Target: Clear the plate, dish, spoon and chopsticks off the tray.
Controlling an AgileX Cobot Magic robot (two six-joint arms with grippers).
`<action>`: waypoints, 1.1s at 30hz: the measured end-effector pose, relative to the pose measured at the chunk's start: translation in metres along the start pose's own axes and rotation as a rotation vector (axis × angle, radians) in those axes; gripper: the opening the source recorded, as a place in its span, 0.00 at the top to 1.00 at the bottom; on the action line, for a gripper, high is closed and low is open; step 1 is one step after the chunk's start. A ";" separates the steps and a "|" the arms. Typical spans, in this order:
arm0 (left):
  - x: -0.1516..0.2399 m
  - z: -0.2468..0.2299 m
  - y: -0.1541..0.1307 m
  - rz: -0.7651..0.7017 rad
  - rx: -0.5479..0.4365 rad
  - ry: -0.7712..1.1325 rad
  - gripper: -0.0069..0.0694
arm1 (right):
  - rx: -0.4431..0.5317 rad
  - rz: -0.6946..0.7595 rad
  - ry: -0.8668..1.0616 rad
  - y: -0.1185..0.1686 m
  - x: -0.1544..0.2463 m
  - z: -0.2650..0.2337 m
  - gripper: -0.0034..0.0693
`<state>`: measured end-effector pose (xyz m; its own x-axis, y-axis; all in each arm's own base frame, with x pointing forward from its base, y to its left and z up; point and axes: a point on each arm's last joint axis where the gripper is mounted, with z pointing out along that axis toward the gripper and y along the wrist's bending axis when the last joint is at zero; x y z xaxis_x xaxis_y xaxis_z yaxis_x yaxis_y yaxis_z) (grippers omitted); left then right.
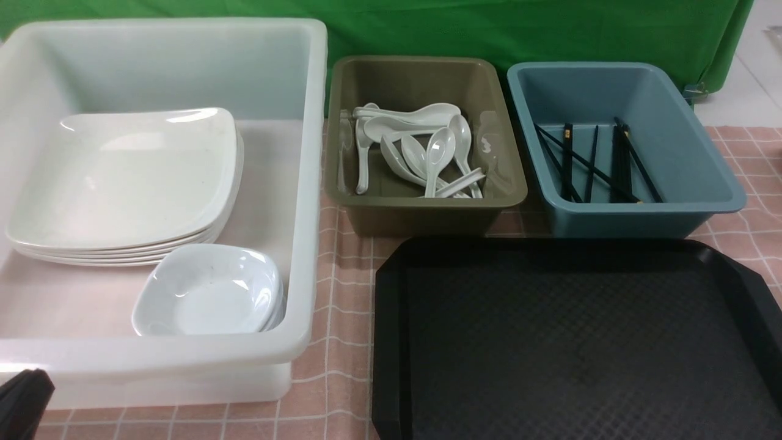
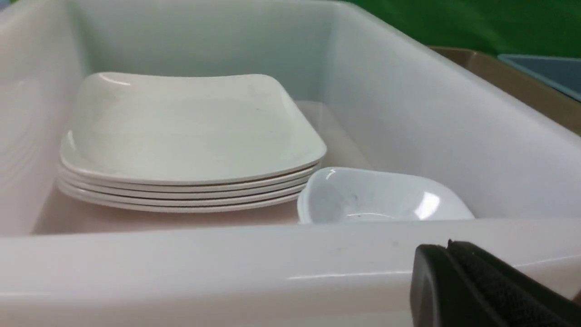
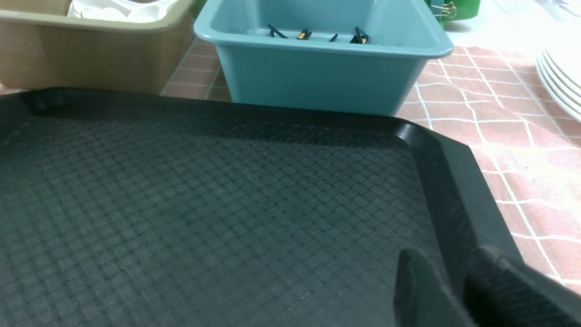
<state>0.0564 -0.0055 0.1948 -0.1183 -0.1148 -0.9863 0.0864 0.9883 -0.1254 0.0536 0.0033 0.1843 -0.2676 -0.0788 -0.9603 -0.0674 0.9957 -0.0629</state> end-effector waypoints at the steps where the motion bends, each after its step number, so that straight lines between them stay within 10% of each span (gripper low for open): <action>1: 0.001 0.000 0.002 -0.008 -0.038 0.002 0.91 | 0.000 0.000 0.000 0.000 0.000 0.000 0.64; 33: 0.004 -0.001 0.008 0.015 -0.138 0.029 0.91 | 0.000 0.000 0.001 0.000 0.000 0.000 0.62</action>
<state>0.0556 0.0023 0.1901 -0.1464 -0.0993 -0.9842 -0.0488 0.9945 -0.0931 0.0536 0.0033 0.1842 -0.2687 -0.0788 -0.9600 -0.0675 0.9957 -0.0628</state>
